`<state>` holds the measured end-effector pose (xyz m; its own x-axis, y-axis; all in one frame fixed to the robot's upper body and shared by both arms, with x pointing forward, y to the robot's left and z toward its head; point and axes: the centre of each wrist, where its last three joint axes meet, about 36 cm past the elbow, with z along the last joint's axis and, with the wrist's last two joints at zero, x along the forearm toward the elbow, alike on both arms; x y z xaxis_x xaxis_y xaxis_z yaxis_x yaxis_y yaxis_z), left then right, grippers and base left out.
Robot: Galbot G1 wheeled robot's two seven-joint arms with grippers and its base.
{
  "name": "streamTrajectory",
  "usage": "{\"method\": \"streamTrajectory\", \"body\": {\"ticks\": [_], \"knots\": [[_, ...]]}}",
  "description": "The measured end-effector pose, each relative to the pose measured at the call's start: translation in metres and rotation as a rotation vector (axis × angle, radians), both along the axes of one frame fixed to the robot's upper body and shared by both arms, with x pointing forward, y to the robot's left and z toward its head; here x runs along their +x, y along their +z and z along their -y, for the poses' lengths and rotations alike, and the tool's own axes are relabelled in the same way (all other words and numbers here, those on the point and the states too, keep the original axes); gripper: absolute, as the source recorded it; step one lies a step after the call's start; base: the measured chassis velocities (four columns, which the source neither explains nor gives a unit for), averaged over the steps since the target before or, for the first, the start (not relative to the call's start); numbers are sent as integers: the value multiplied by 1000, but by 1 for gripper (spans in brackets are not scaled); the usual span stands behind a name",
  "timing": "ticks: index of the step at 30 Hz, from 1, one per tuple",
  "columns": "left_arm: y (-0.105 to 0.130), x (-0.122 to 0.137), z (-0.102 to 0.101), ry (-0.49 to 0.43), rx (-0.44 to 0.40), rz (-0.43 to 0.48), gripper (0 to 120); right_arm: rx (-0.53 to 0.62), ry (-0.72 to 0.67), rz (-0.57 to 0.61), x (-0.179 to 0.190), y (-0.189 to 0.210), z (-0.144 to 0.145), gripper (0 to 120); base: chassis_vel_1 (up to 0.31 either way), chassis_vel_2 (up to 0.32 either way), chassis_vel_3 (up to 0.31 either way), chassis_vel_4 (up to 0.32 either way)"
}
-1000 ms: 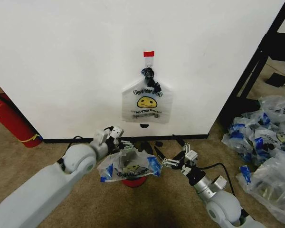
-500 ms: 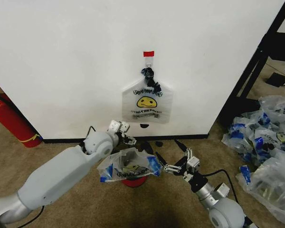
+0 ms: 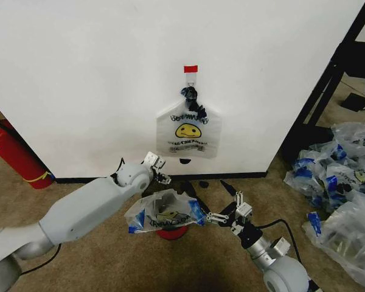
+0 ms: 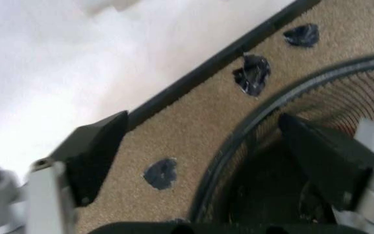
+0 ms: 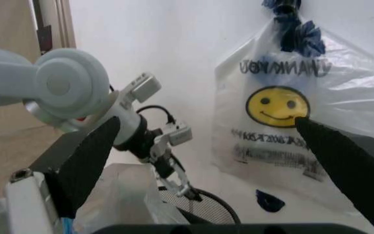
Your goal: Pick up the garbage bag from the wall and place it over the trash bin.
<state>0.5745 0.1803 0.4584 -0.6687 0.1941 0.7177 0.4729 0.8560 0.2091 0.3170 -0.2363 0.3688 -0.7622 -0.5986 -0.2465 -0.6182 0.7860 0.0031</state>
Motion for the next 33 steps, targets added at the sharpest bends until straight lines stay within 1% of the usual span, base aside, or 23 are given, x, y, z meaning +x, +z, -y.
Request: {"method": "streamTrajectory", "body": {"ticks": [1,6,7,8,9,16,17,19,23,24,25,26,30,31,33], "knots": [[0,0,0,0,0,0,86,0,0,0,0,0,0,100,0,0,0,0],[-7,-3,-2,-9,-6,-41,65,-1,-8,3,0,1,2,100,0,0,0,0],[-7,-3,-2,-10,-4,-42,64,-1,-9,3,0,0,2,100,0,0,0,0],[-8,-4,-3,-11,-2,-45,57,-1,-9,3,0,1,2,100,0,0,0,0],[-8,-4,-3,-11,-2,-45,57,-1,-9,3,0,1,2,100,0,0,0,0],[-16,-6,-1,-18,12,-62,30,2,-13,4,1,0,2,100,0,0,0,0],[-16,-6,-1,-18,12,-62,30,2,-13,4,1,0,2,100,0,0,0,0],[-17,-7,0,-17,12,-67,21,2,-14,5,1,1,2,100,0,0,0,0],[-15,-12,1,10,-13,-82,10,1,-18,4,2,1,3,100,0,0,0,0],[-14,-15,1,37,-33,-94,8,0,-18,5,2,1,3,100,0,0,0,0],[-14,-15,1,37,-33,-94,8,0,-18,5,2,1,3,100,0,0,0,0],[-14,-18,1,61,-48,-103,7,0,-19,6,3,1,3,100,0,0,0,0],[-5,-38,-2,214,-173,-155,5,3,-24,10,3,1,4,100,0,0,0,0],[-5,-38,-2,214,-173,-155,5,3,-24,10,3,1,4,100,0,0,0,0],[5,-52,-14,280,-240,-160,5,3,-26,10,3,-1,5,100,0,0,0,0]]}}
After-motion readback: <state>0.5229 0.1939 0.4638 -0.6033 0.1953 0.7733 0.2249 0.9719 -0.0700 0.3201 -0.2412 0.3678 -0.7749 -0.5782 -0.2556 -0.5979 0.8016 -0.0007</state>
